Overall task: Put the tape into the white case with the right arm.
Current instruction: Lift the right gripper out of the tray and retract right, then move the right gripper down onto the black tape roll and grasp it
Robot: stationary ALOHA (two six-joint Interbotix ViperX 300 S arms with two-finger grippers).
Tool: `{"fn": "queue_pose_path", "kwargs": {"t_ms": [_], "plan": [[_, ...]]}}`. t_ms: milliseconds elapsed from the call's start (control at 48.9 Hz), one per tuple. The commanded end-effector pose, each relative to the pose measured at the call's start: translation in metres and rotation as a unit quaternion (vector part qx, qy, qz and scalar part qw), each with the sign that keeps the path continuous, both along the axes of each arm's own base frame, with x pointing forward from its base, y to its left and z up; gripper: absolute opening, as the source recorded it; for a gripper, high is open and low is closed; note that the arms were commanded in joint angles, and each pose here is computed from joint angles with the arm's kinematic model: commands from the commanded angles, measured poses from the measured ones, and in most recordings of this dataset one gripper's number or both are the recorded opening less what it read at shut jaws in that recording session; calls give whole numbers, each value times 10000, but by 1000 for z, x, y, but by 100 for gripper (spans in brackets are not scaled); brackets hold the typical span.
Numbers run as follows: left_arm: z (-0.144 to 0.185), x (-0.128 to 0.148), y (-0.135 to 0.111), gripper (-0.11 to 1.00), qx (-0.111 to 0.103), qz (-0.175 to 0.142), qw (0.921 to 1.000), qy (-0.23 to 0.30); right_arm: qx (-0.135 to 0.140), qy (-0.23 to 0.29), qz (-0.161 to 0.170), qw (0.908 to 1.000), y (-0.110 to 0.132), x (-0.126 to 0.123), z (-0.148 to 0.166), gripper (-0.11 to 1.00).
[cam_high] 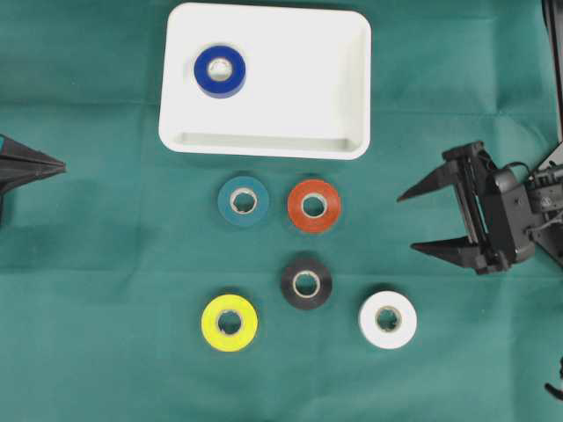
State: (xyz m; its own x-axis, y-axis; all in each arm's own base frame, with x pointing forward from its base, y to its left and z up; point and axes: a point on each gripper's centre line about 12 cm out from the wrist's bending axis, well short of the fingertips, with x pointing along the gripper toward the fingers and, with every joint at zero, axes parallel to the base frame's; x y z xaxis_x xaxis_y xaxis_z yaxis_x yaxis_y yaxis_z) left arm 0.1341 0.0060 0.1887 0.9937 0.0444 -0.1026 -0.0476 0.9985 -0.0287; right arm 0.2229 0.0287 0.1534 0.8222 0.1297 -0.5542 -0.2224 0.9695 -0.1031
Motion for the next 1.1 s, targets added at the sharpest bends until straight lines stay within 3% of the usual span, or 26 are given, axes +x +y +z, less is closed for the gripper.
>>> {"fn": "queue_pose_path", "kwargs": {"t_ms": [0,450,1085], "plan": [[5,1,0,0,-5,17,10000,-54,51,-40,14,10000,2,2,4,64],[5,1,0,0,-13,18,10000,-54,73,135,-11,9999,5,19,1,63],[5,1,0,0,-13,18,10000,-47,0,435,187,9989,29,120,-12,63]]}}
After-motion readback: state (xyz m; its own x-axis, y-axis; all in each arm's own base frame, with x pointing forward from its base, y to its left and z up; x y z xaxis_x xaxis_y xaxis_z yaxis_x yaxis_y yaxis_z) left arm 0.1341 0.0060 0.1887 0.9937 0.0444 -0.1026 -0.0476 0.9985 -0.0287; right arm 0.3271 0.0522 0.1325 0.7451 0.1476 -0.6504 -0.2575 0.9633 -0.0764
